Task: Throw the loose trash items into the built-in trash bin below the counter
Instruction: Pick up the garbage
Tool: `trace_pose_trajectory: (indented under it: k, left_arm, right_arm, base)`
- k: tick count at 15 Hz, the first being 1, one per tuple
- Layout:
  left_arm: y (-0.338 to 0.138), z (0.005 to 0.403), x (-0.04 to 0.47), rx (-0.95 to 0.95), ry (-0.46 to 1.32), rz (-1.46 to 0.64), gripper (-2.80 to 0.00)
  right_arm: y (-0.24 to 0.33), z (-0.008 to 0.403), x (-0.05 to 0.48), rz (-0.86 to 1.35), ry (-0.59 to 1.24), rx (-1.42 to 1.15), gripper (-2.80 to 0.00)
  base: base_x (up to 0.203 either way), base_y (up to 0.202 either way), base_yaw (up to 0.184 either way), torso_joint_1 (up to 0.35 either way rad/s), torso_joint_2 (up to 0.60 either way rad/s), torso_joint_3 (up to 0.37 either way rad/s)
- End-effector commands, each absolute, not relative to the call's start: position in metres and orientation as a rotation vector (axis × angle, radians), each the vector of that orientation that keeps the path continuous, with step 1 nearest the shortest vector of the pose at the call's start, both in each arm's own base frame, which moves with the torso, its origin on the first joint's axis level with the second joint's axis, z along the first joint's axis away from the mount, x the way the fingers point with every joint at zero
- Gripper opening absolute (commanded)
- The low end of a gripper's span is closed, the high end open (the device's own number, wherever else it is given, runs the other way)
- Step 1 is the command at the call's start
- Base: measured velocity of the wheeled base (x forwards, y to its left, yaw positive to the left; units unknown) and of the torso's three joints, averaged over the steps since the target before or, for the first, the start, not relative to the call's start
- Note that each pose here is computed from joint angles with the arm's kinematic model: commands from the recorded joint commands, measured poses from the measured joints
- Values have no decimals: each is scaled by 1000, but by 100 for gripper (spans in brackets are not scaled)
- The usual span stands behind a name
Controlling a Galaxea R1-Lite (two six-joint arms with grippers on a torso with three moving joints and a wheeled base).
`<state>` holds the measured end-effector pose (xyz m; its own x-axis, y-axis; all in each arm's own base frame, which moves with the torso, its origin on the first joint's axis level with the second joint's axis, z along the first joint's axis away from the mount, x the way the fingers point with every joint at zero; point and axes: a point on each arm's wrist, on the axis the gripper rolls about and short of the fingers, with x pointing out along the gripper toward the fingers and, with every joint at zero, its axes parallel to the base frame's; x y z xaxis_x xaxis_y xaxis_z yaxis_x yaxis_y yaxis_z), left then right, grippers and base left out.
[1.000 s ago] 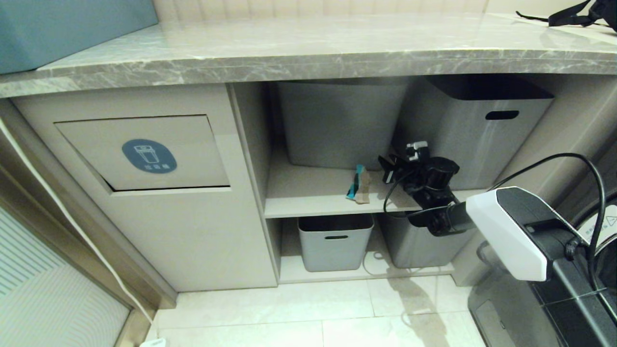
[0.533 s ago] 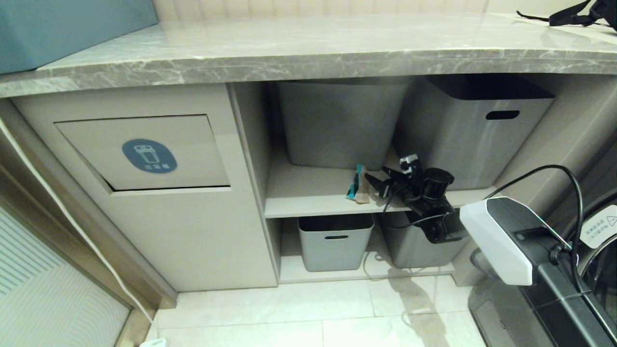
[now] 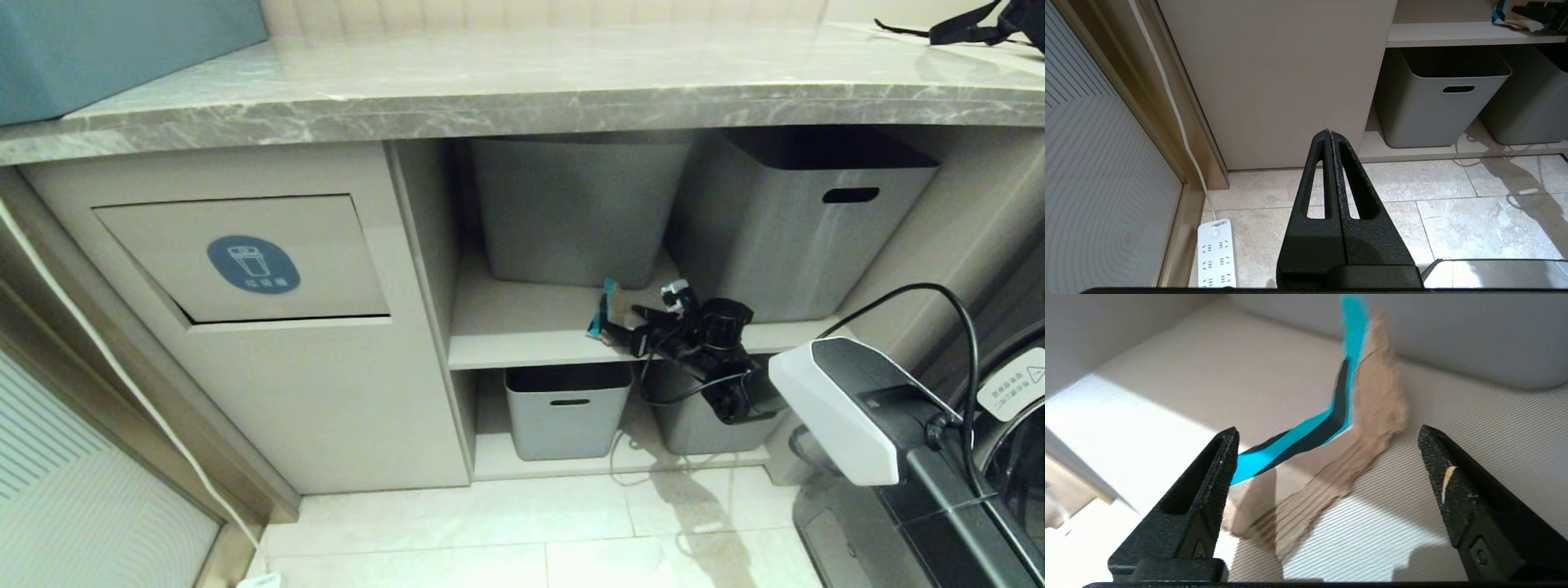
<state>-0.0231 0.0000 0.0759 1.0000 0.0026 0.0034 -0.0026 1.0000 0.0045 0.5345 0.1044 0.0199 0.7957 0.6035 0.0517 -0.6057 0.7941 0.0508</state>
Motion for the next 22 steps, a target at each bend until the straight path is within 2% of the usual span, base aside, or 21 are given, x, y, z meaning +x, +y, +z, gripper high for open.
trace_pose_trajectory:
  k: [1,6,14,22]
  left_arm:
    - [0,76,-23,5,-5,3,-280]
    - [0,76,-23,5,-5,3,-280]
    - [0,76,-23,5,-5,3,-280]
    - [0,76,-23,5,-5,3,-280]
  right_arm:
    - [106,25,536,655,-41,65,0]
    - [109,21,535,672,-21,44,0]
    - [109,-2,519,680,4,-197,0]
    - [113,60,513,671,-137,-155,0]
  base:
    - [0,0,0,0,0,0]
    - [0,0,0,0,0,0]
    - [0,0,0,0,0,0]
    - [0,0,0,0,0,0]
